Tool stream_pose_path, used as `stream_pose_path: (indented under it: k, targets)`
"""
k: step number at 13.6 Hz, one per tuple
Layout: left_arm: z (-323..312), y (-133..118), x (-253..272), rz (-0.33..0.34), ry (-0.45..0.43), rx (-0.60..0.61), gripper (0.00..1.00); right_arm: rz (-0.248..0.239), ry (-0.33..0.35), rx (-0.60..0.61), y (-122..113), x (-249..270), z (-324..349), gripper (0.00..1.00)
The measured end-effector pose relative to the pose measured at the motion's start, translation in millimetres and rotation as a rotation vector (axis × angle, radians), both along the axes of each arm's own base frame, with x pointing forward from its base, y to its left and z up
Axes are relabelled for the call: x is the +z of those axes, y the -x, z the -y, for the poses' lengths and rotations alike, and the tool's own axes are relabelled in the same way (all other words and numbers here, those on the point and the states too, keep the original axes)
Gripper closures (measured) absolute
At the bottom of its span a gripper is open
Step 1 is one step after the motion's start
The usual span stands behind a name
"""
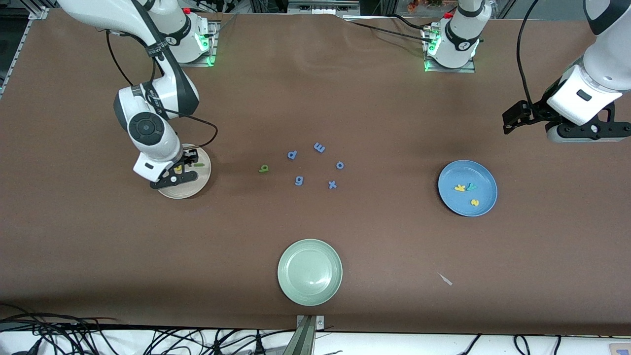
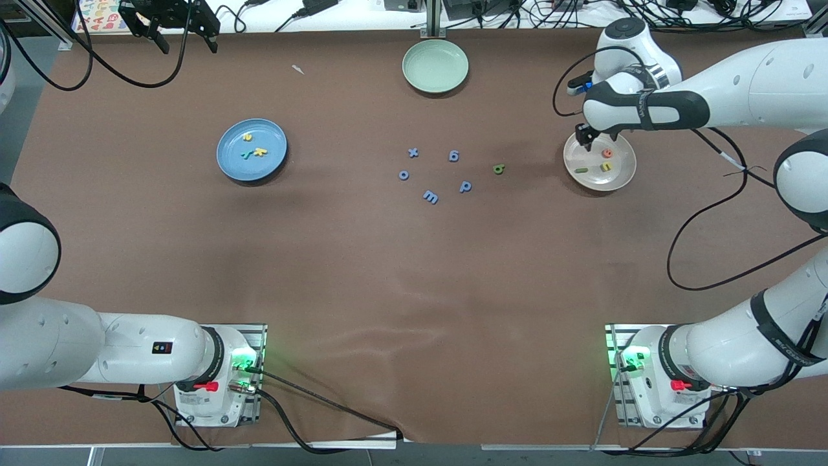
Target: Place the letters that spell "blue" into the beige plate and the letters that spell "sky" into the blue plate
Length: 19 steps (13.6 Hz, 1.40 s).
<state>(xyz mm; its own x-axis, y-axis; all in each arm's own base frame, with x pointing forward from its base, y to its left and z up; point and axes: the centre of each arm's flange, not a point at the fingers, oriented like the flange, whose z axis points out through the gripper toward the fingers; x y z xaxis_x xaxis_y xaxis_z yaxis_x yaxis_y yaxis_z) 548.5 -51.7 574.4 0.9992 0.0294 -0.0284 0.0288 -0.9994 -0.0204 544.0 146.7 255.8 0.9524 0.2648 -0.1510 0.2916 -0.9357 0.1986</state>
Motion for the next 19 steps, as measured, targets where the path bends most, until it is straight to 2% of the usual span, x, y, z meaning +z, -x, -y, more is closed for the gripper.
stream_pose_path:
  k: [1, 4, 7, 11, 16, 19]
  targets:
    - [0, 1, 0, -0.005, 0.0, 0.001, 0.0, 0.014, -0.006, -0.039, 6, 0, -22, 0.14]
    - [-2, 1, -1, -0.014, -0.001, 0.003, 0.0, 0.068, -0.047, -0.175, 35, 1, -114, 0.13]
    - [-2, 2, -1, -0.017, -0.002, 0.003, 0.0, 0.085, -0.11, -0.279, 36, -7, -177, 0.13]
    - [-3, 2, -1, -0.018, -0.002, 0.005, 0.0, 0.081, -0.188, -0.317, 15, -40, -194, 0.13]
    - [-3, 2, -1, -0.019, -0.002, 0.007, 0.0, 0.07, -0.226, -0.317, 17, -69, -199, 0.14]
    - [-3, 2, -1, -0.018, -0.002, 0.007, 0.0, 0.051, -0.223, -0.308, 26, -84, -202, 0.16]
